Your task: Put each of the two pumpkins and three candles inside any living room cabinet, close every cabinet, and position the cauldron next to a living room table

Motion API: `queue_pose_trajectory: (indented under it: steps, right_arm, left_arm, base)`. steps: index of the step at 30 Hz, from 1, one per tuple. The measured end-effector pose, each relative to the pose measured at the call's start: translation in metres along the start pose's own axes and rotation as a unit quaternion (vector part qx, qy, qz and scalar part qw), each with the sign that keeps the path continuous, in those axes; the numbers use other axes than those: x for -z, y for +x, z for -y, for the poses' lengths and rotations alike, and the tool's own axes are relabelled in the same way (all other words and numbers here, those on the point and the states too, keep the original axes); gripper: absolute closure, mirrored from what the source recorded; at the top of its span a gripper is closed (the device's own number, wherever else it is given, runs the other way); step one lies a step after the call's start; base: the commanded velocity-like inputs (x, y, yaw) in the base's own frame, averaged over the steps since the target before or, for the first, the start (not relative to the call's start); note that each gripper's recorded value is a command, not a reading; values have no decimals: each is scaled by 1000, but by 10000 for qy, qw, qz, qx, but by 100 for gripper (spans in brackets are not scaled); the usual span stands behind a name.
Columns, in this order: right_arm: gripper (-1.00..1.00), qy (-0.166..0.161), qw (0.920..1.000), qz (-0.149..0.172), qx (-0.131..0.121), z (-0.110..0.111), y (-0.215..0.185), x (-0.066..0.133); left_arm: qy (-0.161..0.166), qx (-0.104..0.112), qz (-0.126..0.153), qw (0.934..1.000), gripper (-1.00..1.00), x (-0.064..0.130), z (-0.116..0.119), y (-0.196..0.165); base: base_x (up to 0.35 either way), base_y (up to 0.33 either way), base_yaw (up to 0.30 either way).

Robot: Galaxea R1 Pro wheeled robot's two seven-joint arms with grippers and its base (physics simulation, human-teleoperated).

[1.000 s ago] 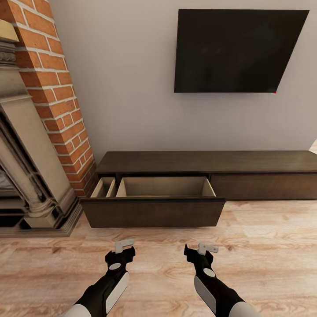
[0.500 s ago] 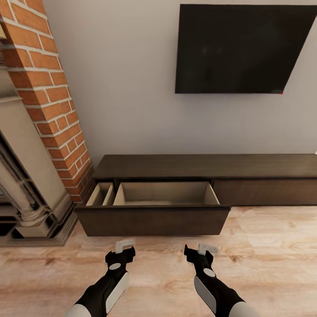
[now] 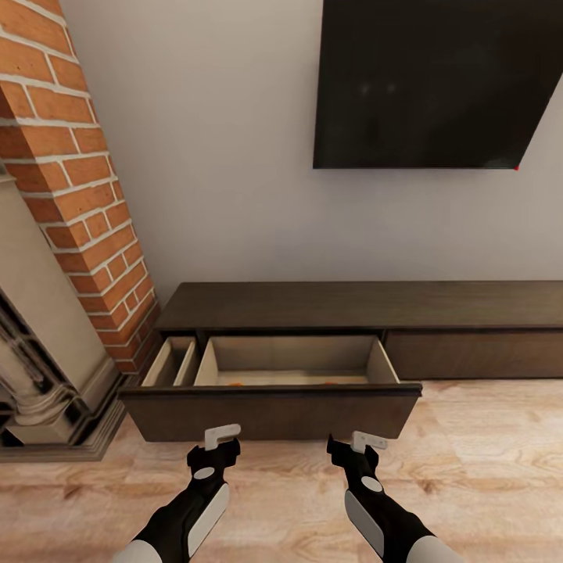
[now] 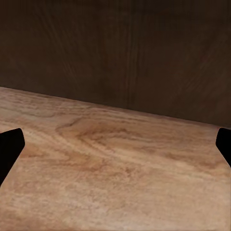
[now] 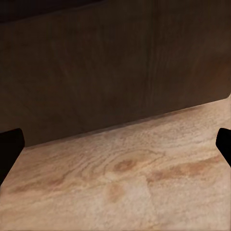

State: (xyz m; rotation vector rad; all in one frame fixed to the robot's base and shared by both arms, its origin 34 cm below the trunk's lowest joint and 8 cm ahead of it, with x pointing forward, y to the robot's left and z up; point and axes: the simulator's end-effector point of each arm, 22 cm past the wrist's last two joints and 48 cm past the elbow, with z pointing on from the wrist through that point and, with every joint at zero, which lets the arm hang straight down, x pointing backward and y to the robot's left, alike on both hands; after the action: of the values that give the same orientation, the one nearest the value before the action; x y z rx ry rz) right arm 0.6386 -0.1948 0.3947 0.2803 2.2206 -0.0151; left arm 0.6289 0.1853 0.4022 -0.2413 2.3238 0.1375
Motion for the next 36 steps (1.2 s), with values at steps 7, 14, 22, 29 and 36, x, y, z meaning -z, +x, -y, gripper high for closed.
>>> queue_pose_trajectory:
  steps: [7, 14, 22, 29, 36]
  right_arm:
    - [-100, 0, 10000, 0, 0, 0, 0, 0]
    - [-100, 0, 10000, 0, 0, 0, 0, 0]
    - [-100, 0, 10000, 1, 0, 2, 14, -7]
    - [-100, 1, 10000, -2, -6, 3, 22, -11]
    - [-100, 1, 10000, -1, -7, 5, 36, -17]
  left_arm:
    - [-5, 10, 8, 10000, -100, 0, 0, -1]
    - [-5, 18, 13, 10000, -100, 0, 0, -1]
    - [-3, 16, 12, 10000, -100, -8, 0, 12]
    - [-2, 19, 12, 10000, -100, -13, -1, 20]
    - [-3, 20, 12, 10000, -100, -21, -1, 34]
  base:
    - [10, 0, 0]
    - [0, 0, 0]
    - [0, 0, 0]
    - [0, 0, 0]
    - [0, 0, 0]
